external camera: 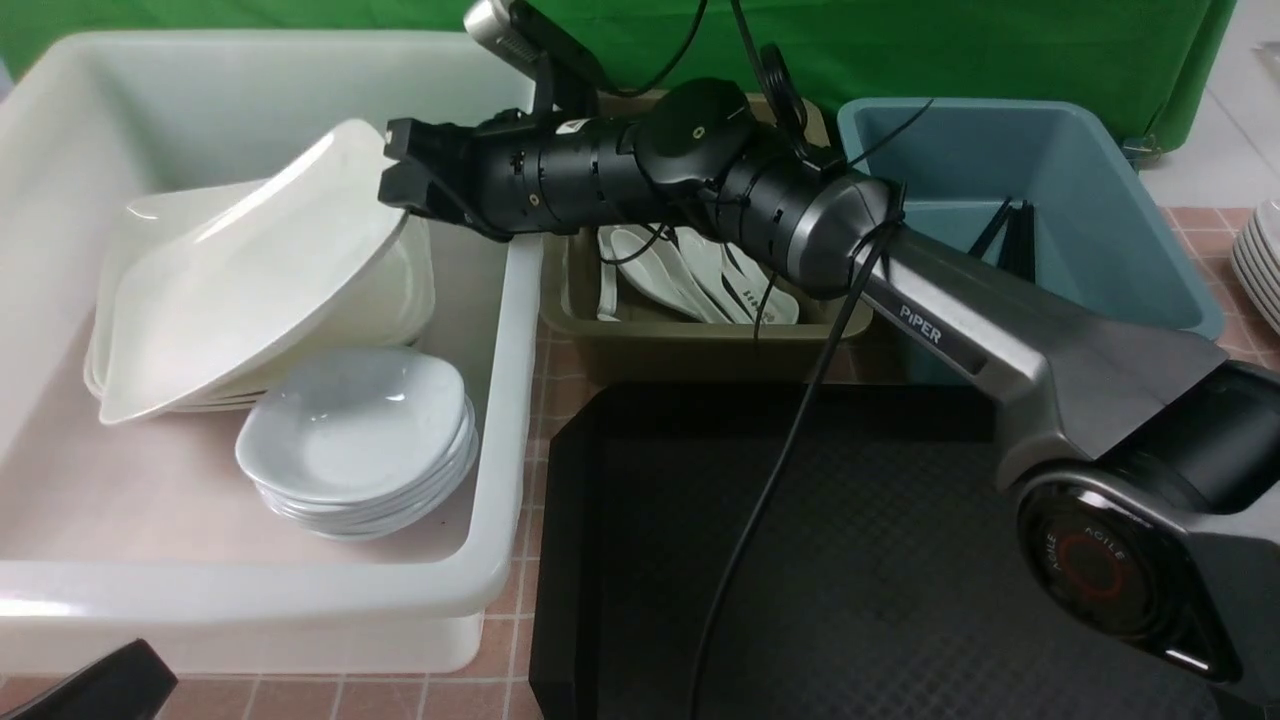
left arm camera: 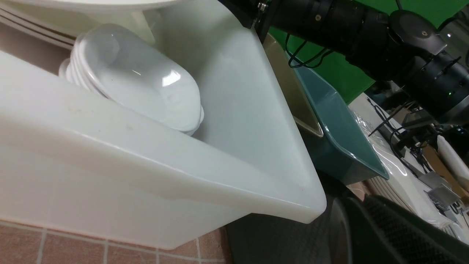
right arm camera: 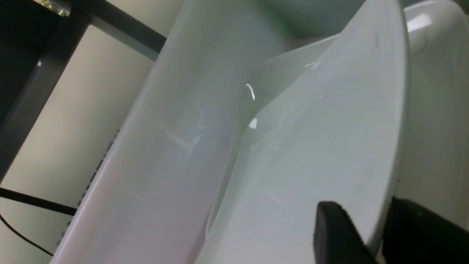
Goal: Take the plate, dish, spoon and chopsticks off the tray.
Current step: Use the right arm to put the plate into the large storage box on the left
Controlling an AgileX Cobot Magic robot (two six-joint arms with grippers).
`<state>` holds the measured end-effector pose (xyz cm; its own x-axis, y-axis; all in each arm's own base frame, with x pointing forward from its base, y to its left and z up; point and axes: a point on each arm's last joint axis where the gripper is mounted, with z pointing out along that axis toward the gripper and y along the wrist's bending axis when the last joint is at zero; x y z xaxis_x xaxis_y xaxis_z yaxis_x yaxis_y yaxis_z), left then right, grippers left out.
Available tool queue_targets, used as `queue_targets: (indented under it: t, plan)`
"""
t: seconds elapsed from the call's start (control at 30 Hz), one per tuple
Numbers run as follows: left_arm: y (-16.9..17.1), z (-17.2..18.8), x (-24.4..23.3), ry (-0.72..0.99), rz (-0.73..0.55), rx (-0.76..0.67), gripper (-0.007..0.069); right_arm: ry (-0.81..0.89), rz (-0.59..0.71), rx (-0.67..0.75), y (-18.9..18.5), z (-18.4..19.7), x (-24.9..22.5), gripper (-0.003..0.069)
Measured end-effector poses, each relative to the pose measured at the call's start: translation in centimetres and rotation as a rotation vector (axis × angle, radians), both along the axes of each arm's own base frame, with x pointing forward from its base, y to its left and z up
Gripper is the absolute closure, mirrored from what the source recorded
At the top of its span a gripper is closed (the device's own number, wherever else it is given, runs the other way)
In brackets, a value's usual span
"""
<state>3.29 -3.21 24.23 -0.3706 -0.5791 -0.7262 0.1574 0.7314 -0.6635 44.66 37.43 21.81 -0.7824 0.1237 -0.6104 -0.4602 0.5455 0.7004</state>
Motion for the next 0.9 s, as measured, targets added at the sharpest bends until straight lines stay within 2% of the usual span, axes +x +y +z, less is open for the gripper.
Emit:
queue_targets:
  t: [0.27, 0.37, 0.43, 0.5, 0.53, 0.67, 0.8, 0.9]
  plan:
    - [0.0, 0.0, 0.0, 0.0, 0.0, 0.0, 0.0604, -0.051, 0.027, -0.067, -0.2, 0.4, -0.2, 0.038]
    - [0.0, 0.0, 0.0, 0.0, 0.001, 0.002, 0.0604, -0.108, 0.039, -0.119, -0.5, 1.4, -0.3, 0.034]
    - [0.0, 0.0, 0.0, -0.001, 0.002, 0.003, 0.0604, -0.164, 0.061, -0.174, -1.0, 2.9, -0.7, 0.0299]
    - [0.0, 0.0, 0.0, -0.001, 0.002, 0.003, 0.0604, -0.184, 0.073, -0.194, -1.2, 3.7, -0.9, 0.0288]
    - [0.0, 0.0, 0.0, -0.001, 0.002, 0.003, 0.0604, -0.212, 0.104, -0.233, -1.6, 5.3, -1.6, 0.028]
    - [0.0, 0.0, 0.0, -0.001, 0.002, 0.003, 0.0604, -0.247, 0.178, -0.315, -2.8, 8.9, -3.3, 0.0293]
    - [0.0, 0.0, 0.0, -0.001, 0.001, 0.004, 0.0604, -0.239, 0.297, -0.417, -5.1, 13.7, -6.7, 0.0396]
    - [0.0, 0.0, 0.0, -0.003, 0.002, 0.005, 0.0604, -0.245, 0.392, -0.537, -9.0, 19.8, -11.5, 0.0587]
